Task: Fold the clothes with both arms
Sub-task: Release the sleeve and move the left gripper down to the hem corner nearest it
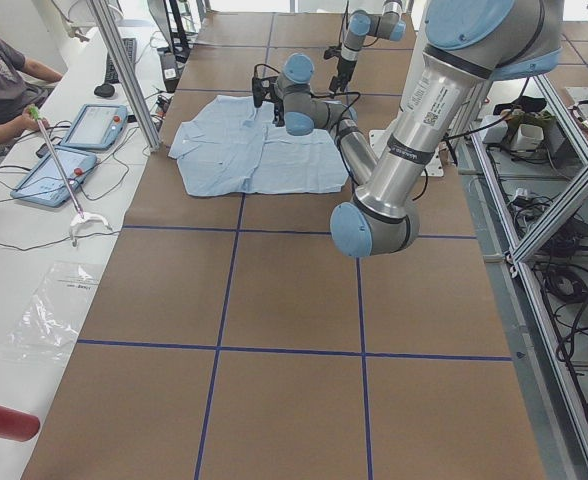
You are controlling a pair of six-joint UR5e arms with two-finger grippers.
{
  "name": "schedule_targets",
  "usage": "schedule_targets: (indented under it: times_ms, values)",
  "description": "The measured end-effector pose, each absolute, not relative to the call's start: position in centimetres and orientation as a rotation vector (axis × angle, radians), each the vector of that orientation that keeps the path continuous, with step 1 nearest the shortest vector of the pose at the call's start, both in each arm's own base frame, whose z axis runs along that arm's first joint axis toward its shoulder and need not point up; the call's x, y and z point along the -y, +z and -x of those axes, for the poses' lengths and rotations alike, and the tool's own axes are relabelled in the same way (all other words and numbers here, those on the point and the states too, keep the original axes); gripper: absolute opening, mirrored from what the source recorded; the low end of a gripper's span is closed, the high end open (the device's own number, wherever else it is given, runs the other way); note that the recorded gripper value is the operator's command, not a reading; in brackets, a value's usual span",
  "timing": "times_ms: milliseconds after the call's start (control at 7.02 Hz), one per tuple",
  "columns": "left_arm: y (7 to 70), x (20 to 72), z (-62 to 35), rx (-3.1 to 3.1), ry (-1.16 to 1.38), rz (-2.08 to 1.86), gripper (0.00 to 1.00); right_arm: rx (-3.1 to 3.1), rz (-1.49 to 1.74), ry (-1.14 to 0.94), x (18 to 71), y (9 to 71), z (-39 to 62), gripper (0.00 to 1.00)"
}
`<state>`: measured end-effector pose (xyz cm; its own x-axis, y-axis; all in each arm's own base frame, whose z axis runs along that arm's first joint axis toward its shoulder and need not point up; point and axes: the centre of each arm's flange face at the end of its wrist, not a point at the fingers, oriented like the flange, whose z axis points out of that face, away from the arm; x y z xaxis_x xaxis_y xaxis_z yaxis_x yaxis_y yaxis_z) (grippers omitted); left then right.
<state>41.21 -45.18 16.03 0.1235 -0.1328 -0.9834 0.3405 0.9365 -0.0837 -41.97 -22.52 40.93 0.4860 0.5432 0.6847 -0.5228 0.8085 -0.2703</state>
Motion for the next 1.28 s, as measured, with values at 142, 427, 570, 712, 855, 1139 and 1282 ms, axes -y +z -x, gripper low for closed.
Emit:
schedule_targets:
  times_ms: [142, 427, 570, 712, 855, 1139, 1282]
  values:
    - [16.2, 45.0, -41.0, -1.406, -0.349, -0.178, 0.96, 0.820, 0.021, 0.650, 22.8, 39.9, 43.9, 0.86]
    - [16.5, 44.9, -40.9, -1.404, -0.350, -0.177, 0.96, 0.789, 0.014, 0.654, 23.2, 39.7, 44.8, 0.81]
    - [16.6, 44.9, -40.8, -1.402, -0.350, -0.176, 0.96, 0.778, 0.011, 0.653, 23.3, 40.0, 44.7, 0.77]
    - [16.6, 44.9, -40.8, -1.402, -0.350, -0.176, 0.96, 0.764, 0.008, 0.652, 23.3, 40.6, 44.4, 0.61]
    - [16.7, 44.9, -40.8, -1.402, -0.350, -0.176, 0.96, 0.750, 0.007, 0.651, 23.2, 41.3, 44.1, 0.44]
    - [16.7, 44.9, -40.8, -1.401, -0.350, -0.176, 0.96, 0.739, 0.005, 0.651, 23.1, 41.8, 43.8, 0.00]
    - [16.7, 44.9, -40.8, -1.401, -0.350, -0.175, 0.96, 0.739, 0.007, 0.650, 23.1, 41.8, 43.8, 0.00]
